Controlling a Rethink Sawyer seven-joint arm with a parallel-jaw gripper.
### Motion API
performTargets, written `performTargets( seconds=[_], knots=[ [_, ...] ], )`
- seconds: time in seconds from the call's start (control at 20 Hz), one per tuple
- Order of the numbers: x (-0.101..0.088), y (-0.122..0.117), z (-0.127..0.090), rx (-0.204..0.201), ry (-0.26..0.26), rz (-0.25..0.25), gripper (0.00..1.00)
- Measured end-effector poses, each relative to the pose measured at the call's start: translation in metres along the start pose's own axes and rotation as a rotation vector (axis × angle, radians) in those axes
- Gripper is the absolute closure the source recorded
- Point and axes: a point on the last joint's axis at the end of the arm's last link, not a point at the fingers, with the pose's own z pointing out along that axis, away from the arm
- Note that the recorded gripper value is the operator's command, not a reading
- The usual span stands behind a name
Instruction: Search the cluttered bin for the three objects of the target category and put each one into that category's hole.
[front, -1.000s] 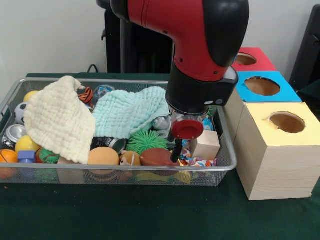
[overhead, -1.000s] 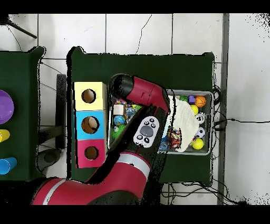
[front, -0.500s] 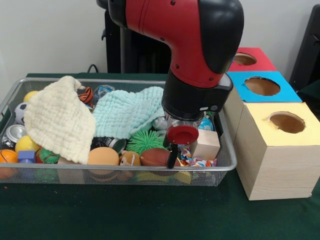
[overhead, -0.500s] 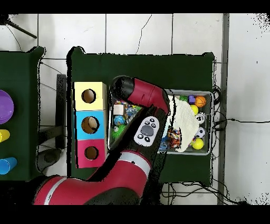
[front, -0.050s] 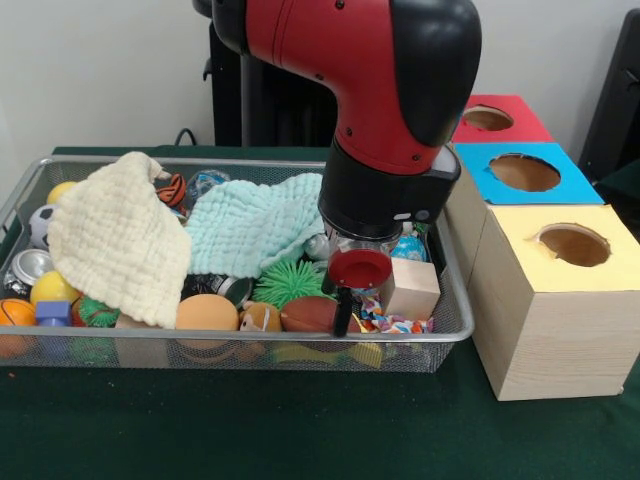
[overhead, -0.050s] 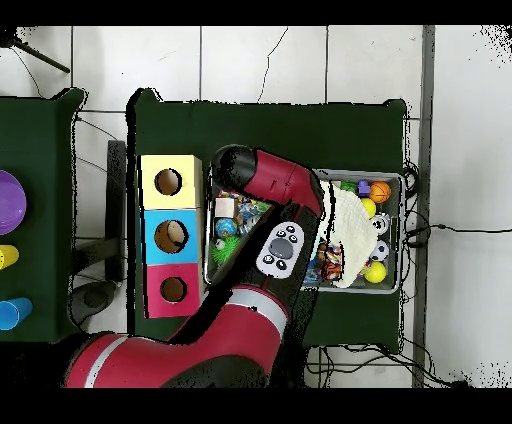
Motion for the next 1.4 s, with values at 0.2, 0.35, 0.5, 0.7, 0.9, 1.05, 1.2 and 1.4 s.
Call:
performTargets(
  seconds=[0.2,0.35,0.5,0.7,0.9,1.05,1.2,1.4],
  knots=[
    [0.0,0.0,0.0,0.0,0.0,0.0,0.0],
    [0.0,0.0,0.0,-0.001,-0.001,0.0,0.0],
    [-0.001,0.001,0.0,-0.001,-0.001,0.0,0.0],
    [-0.003,0.001,0.001,-0.002,0.0,0.002,0.0],
    [-0.008,0.003,0.004,-0.003,0.006,0.009,1.0],
    [-0.02,0.0,0.014,0.008,0.002,0.02,1.0],
    [-0.03,0.002,0.013,0.0,0.0,0.032,1.0],
    [-0.037,0.002,0.014,0.0,0.001,0.041,1.0]
  ],
)
